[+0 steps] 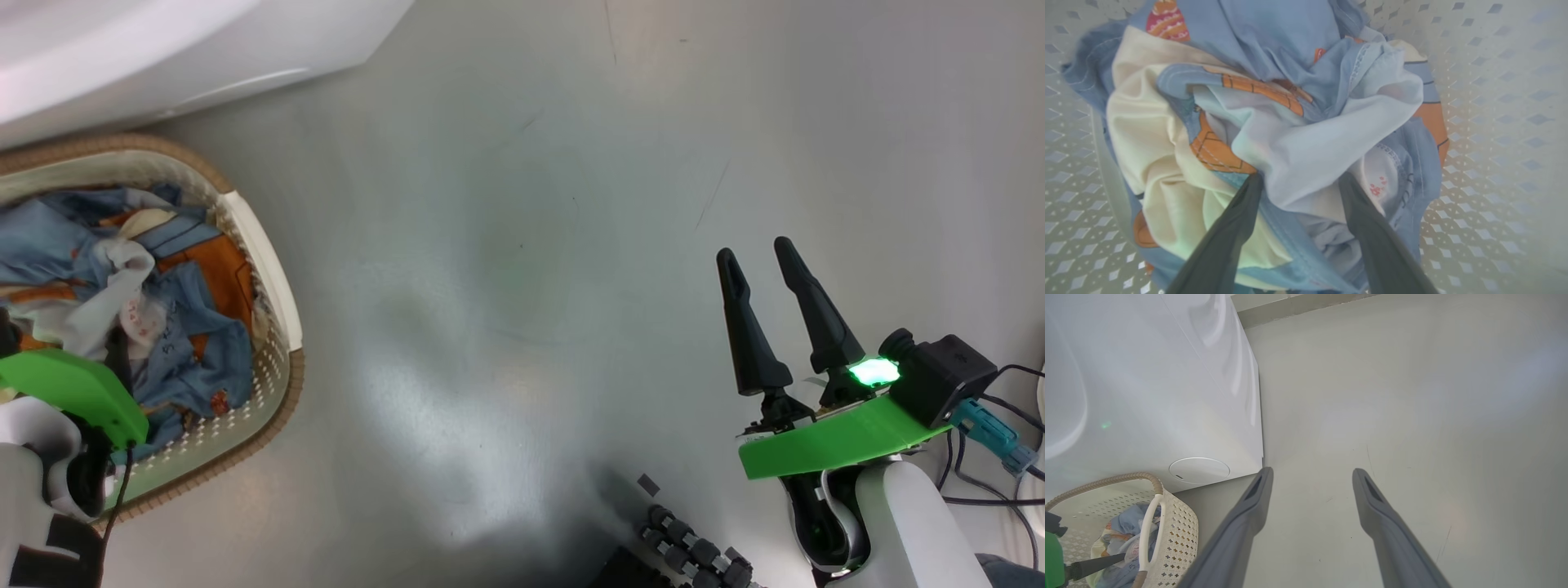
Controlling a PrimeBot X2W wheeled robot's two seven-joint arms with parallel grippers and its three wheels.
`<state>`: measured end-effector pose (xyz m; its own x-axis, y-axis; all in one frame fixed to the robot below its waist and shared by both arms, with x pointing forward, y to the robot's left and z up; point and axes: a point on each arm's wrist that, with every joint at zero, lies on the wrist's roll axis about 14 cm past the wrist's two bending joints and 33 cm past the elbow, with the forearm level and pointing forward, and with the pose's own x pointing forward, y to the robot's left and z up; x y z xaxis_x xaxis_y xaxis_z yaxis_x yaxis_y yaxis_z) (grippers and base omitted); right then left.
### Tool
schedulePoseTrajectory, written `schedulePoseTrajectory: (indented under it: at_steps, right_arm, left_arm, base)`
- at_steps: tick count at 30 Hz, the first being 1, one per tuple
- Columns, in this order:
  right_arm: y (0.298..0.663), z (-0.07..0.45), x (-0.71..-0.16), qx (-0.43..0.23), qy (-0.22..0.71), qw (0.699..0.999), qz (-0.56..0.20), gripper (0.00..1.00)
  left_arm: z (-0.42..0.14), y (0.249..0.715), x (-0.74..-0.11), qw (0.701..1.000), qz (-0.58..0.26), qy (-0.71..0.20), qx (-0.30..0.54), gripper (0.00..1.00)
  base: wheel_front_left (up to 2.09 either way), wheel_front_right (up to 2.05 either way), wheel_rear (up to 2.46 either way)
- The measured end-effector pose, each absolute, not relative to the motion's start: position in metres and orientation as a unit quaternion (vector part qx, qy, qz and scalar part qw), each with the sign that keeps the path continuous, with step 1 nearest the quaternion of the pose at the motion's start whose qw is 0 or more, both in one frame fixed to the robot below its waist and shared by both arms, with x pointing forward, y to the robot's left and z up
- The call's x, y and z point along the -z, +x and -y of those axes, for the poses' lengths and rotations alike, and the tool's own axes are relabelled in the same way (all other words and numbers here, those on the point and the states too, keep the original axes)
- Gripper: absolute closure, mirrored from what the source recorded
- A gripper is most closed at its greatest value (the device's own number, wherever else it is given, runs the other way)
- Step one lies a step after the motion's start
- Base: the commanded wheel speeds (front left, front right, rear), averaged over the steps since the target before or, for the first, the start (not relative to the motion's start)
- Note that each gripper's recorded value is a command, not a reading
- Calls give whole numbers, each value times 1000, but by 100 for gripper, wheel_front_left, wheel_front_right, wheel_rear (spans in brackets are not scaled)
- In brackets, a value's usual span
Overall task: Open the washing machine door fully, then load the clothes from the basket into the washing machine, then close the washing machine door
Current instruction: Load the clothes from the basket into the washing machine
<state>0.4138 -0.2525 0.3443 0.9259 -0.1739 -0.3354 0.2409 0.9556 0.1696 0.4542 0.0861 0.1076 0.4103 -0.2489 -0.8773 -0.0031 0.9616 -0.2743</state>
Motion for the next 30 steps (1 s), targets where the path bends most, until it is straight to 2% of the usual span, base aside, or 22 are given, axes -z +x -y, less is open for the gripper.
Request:
schedulePoseTrajectory:
  at_steps: [6, 7, 9, 11, 13, 14, 21, 30]
  right_arm:
    - [412, 254, -338, 108, 102, 974, -168, 0]
    - [412, 254, -338, 109, 102, 974, -169, 0]
    - [412, 254, -337, 109, 102, 974, -170, 0]
    - [412, 254, -335, 109, 101, 974, -172, 0]
    - [412, 254, -334, 110, 101, 973, -174, 0]
    - [412, 254, -334, 110, 101, 973, -174, 0]
    - [414, 253, -336, 107, 102, 974, -170, 0]
    - [423, 246, -352, 92, 104, 980, -144, 0]
  left_arm:
    - [-82, 454, -101, 829, -542, -117, 78, 0]
    - [-81, 454, -100, 829, -542, -117, 78, 10]
    - [-80, 454, -98, 828, -543, -116, 79, 44]
    - [-79, 456, -97, 830, -540, -116, 80, 67]
    - [-79, 455, -95, 829, -542, -115, 80, 85]
    - [-79, 454, -94, 828, -543, -114, 81, 100]
    - [-78, 458, -99, 837, -528, -116, 83, 100]
    - [-80, 472, -133, 867, -471, -144, 74, 100]
  base:
    - [0, 0, 0]
    - [0, 0, 0]
    - [0, 0, 0]
    - [0, 0, 0]
    - [0, 0, 0]
    - [0, 0, 0]
    - [0, 0, 0]
    - [0, 0, 0]
